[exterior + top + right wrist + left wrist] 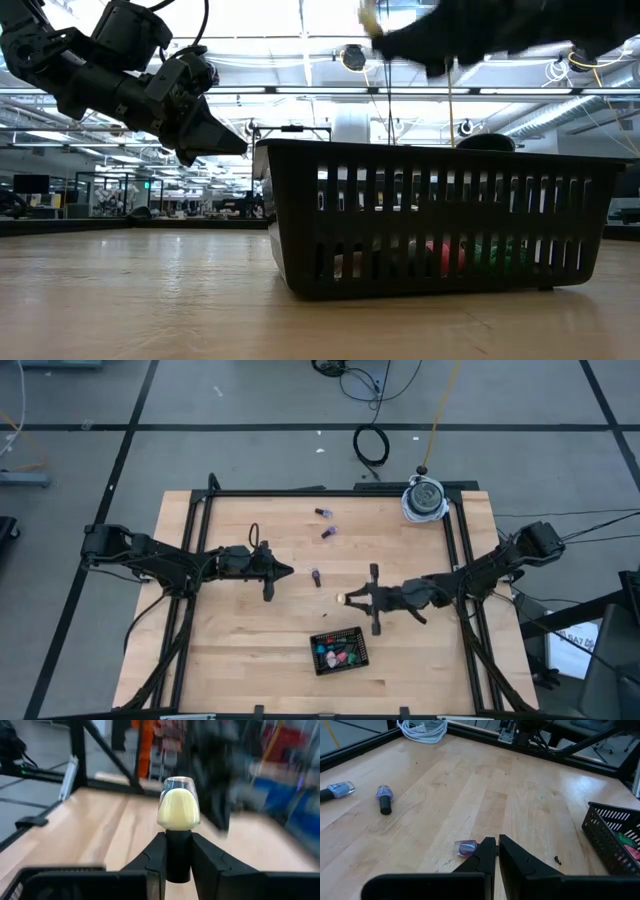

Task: Pick & Place Nail Polish
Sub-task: Put the yellow nail polish bottle into the black bin

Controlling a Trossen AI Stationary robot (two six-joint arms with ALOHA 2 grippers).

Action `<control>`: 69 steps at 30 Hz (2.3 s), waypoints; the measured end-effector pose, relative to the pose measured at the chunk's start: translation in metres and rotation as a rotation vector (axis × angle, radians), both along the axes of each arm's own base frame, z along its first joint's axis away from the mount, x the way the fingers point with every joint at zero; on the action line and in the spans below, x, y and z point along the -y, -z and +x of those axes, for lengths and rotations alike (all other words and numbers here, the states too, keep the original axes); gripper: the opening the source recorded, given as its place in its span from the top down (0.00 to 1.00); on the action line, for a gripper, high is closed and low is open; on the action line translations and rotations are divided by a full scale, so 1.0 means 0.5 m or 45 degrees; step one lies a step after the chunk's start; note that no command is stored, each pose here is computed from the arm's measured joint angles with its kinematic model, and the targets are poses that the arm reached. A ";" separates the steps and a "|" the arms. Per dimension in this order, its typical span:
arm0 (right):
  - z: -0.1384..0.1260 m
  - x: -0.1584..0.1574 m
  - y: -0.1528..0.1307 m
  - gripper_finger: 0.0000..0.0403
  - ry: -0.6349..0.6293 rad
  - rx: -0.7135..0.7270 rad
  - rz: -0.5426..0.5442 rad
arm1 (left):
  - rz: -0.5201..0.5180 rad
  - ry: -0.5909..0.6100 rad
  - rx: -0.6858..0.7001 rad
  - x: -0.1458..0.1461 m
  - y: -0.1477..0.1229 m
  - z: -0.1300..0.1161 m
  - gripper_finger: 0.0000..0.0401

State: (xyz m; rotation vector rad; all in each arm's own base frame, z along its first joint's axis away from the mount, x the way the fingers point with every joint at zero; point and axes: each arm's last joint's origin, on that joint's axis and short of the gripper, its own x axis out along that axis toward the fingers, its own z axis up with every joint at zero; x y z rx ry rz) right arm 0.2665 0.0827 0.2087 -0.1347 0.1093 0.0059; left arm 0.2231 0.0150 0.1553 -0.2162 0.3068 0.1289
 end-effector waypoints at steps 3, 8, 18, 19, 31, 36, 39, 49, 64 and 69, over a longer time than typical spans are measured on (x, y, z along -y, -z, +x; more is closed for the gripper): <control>-0.003 -0.012 -0.012 0.88 -0.003 0.075 -0.129 | 0.000 0.000 0.000 0.000 0.000 0.000 0.95; -0.004 -0.003 0.008 0.88 0.077 -0.049 -0.026 | 0.000 0.000 0.001 0.000 0.000 0.000 0.95; -0.002 -0.009 0.005 0.88 -0.594 -0.139 0.383 | 0.000 0.000 0.000 0.000 0.000 0.000 0.95; -0.002 -0.012 -0.004 0.88 -0.664 -0.088 0.387 | 0.000 0.000 0.001 0.000 0.000 0.000 0.95; -0.013 0.010 0.051 0.88 -0.272 -0.217 0.314 | 0.000 0.000 0.001 0.000 0.000 0.000 0.95; -0.018 0.024 0.051 0.88 -0.036 -0.098 0.107 | 0.000 0.000 0.001 0.000 0.000 0.000 0.95; -0.020 0.023 0.030 0.88 -0.042 0.080 0.012 | 0.000 0.000 0.003 0.000 -0.001 0.000 0.95; -0.023 0.040 0.054 0.88 -0.031 -0.037 0.182 | 0.001 0.000 0.009 0.000 -0.001 0.000 0.95; -0.028 0.023 0.015 0.88 -0.725 0.095 0.440 | 0.001 0.000 0.010 0.000 -0.001 0.000 0.95; -0.027 0.028 0.059 0.88 -0.568 -0.177 0.462 | 0.001 0.000 0.010 0.000 -0.002 0.000 0.95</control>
